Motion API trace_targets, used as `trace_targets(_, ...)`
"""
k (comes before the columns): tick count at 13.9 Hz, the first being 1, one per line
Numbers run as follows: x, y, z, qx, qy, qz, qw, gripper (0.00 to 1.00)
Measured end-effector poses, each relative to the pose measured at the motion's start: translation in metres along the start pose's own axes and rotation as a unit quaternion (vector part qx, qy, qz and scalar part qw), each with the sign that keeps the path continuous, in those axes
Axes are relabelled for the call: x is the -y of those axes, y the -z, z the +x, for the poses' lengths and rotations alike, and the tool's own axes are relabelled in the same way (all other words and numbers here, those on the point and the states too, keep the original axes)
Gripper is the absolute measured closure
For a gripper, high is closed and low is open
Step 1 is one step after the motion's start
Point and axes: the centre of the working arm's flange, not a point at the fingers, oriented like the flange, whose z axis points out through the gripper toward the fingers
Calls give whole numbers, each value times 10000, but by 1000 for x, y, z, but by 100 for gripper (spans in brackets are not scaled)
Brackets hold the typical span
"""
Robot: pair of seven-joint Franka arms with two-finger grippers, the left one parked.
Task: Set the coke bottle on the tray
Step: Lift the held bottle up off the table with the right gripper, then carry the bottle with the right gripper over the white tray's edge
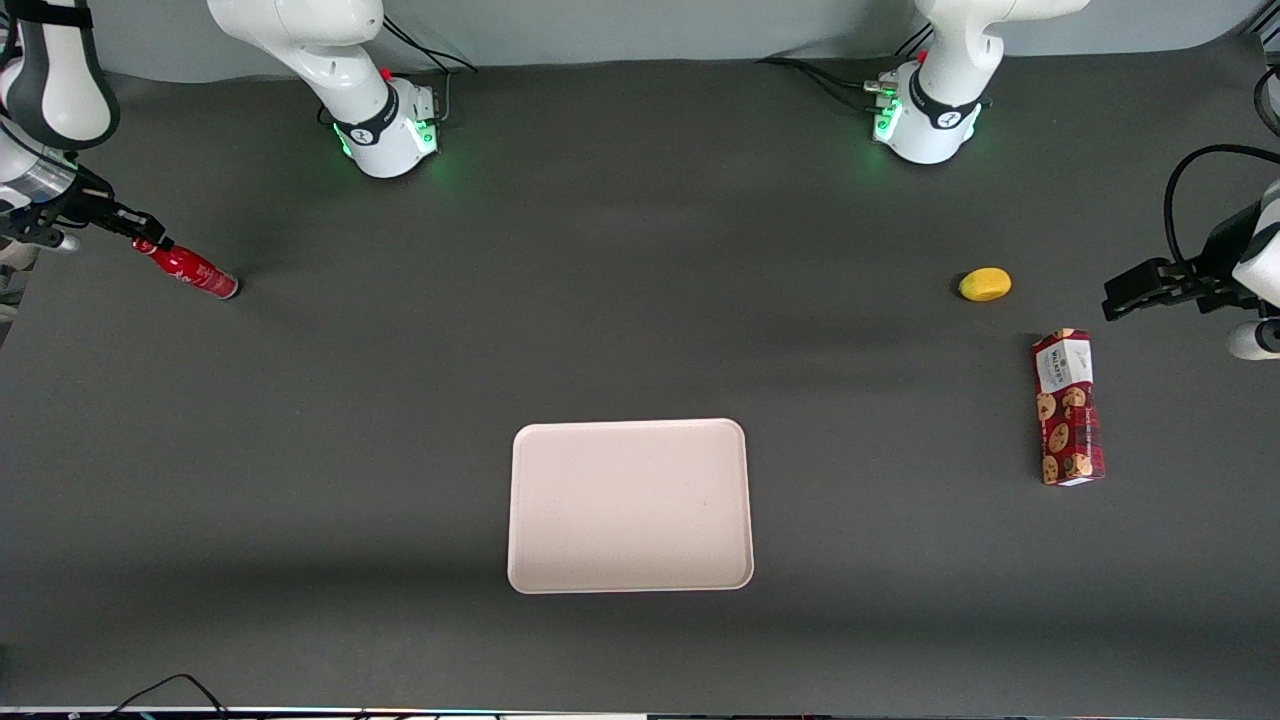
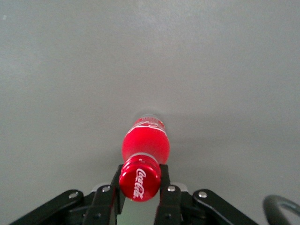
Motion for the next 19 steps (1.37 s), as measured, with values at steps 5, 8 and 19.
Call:
trace_targets(5, 29, 104, 48, 92, 466, -274, 9985, 69)
trace_targets(8, 65, 190, 64, 82, 752, -437, 9962, 69)
trace_targets(19, 225, 273, 92, -335, 1058, 4, 9938, 69)
